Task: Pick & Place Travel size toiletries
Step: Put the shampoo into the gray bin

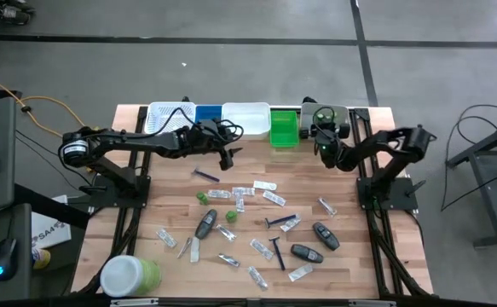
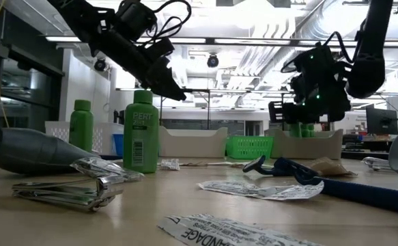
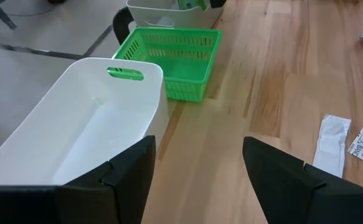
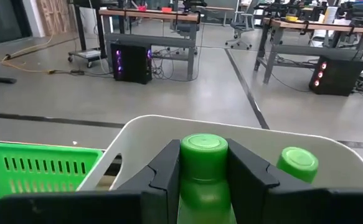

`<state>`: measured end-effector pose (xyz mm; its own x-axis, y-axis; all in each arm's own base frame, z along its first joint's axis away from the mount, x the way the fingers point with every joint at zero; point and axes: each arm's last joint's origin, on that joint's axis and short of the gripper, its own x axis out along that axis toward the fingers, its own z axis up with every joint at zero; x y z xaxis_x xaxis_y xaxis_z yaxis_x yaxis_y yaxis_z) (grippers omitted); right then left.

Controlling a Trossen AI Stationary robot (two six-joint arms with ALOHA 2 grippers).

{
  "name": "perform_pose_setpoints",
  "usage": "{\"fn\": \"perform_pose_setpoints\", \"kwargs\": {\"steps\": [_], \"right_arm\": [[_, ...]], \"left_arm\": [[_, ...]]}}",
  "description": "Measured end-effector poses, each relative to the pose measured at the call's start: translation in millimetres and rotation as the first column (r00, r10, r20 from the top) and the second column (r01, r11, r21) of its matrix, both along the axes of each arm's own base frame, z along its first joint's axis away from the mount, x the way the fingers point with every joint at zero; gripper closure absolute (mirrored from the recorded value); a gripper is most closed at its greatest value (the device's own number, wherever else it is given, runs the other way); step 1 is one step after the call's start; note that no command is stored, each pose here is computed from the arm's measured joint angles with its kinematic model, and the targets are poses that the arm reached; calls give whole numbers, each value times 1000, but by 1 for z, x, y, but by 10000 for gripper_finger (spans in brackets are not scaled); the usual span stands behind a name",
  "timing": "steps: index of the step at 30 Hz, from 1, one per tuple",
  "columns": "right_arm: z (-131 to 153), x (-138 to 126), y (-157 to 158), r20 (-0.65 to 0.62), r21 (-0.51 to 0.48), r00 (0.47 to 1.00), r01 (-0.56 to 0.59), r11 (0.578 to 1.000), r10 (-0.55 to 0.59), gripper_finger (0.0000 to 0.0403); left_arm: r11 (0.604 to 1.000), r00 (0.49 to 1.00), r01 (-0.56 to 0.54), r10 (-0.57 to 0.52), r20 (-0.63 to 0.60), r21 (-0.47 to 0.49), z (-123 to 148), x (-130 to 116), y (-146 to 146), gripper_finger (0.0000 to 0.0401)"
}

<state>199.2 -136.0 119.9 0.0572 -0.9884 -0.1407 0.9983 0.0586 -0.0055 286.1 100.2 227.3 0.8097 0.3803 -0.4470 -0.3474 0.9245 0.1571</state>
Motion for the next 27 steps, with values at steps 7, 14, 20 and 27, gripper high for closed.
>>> {"fn": "perform_pose_setpoints", "kwargs": {"steps": [7, 14, 20, 27], "right_arm": [[-8, -1, -1, -10, 4, 999, 49, 999, -49, 313], [-8, -2, -1, -15, -2, 997, 79, 997, -79, 291], [-9, -1, -1, -18, 12, 999, 42, 999, -42, 277], [-10, 0, -1, -16, 19, 1000, 18, 1000, -17, 283]], "left_arm": [[1000, 1000, 0, 0, -2, -1, 0, 0, 0, 160], [1000, 1000, 3, -3, -2, -2, 0, 0, 0, 160], [1000, 1000, 3, -3, -2, -2, 0, 0, 0, 160], [1000, 1000, 2, -2, -1, -4, 0, 0, 0, 160]]}}
